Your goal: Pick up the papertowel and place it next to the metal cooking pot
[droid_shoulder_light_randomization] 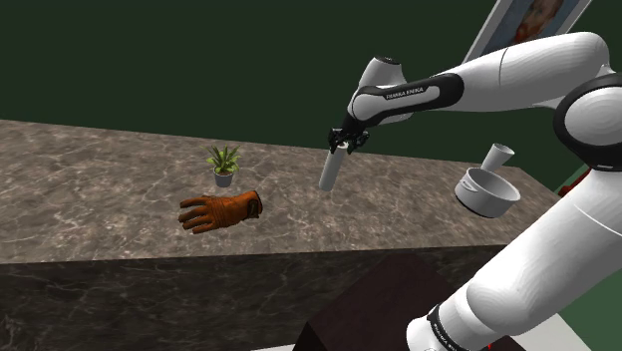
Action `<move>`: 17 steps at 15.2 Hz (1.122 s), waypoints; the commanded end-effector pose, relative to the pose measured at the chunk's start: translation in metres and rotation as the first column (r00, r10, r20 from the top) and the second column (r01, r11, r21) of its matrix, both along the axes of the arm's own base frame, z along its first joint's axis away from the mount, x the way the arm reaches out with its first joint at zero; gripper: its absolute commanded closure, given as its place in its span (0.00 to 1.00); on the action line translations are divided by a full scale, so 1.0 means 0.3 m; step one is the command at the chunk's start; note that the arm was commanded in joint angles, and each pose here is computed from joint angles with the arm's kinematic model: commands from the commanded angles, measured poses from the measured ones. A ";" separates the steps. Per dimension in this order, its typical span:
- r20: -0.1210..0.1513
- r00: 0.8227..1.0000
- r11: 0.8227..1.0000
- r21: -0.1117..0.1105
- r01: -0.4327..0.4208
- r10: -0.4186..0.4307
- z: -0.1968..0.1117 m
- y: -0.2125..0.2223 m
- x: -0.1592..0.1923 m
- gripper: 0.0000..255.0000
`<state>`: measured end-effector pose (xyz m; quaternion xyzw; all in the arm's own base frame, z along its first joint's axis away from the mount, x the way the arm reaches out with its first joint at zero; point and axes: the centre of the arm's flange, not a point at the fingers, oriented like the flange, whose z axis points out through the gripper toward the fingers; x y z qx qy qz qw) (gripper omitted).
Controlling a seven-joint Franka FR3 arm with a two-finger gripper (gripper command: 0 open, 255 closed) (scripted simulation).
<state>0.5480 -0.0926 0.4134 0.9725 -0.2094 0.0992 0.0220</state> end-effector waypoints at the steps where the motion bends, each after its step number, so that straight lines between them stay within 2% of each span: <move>1: -0.001 1.000 1.000 0.000 0.000 0.000 -0.001 0.000 0.000 1.00; 8: -0.001 1.000 1.000 0.000 0.000 0.000 -0.001 0.000 0.000 1.00; 17: -0.001 1.000 1.000 0.000 0.000 0.000 0.157 0.000 0.000 1.00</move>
